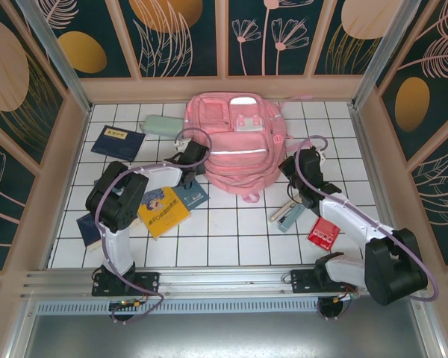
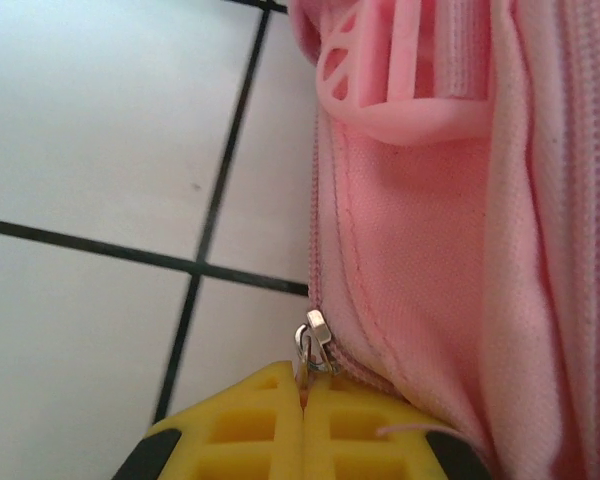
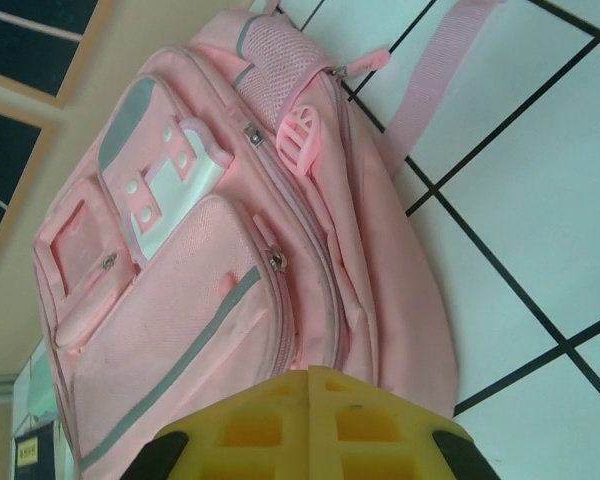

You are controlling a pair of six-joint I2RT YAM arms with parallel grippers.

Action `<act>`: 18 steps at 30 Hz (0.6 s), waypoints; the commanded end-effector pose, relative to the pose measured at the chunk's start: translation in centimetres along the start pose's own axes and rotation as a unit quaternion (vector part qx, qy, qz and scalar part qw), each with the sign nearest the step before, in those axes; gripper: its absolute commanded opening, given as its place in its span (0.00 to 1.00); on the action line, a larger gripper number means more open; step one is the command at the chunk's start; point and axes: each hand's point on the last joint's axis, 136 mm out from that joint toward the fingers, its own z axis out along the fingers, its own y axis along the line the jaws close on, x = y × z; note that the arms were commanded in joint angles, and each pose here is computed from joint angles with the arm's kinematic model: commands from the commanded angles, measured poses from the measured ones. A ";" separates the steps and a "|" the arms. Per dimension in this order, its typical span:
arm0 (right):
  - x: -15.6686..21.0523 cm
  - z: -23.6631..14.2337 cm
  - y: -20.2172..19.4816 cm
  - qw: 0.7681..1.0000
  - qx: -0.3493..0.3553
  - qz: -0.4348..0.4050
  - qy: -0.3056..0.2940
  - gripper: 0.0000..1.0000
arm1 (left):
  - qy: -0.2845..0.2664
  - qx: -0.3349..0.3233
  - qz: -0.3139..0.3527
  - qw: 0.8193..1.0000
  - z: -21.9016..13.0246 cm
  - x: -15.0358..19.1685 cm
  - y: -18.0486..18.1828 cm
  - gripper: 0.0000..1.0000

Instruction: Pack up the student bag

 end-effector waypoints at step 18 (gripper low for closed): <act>11.6 0.6 1.9 0.986 -0.049 -0.007 0.156 0.35 | 0.019 0.066 0.036 0.997 -2.3 2.4 -4.4 0.00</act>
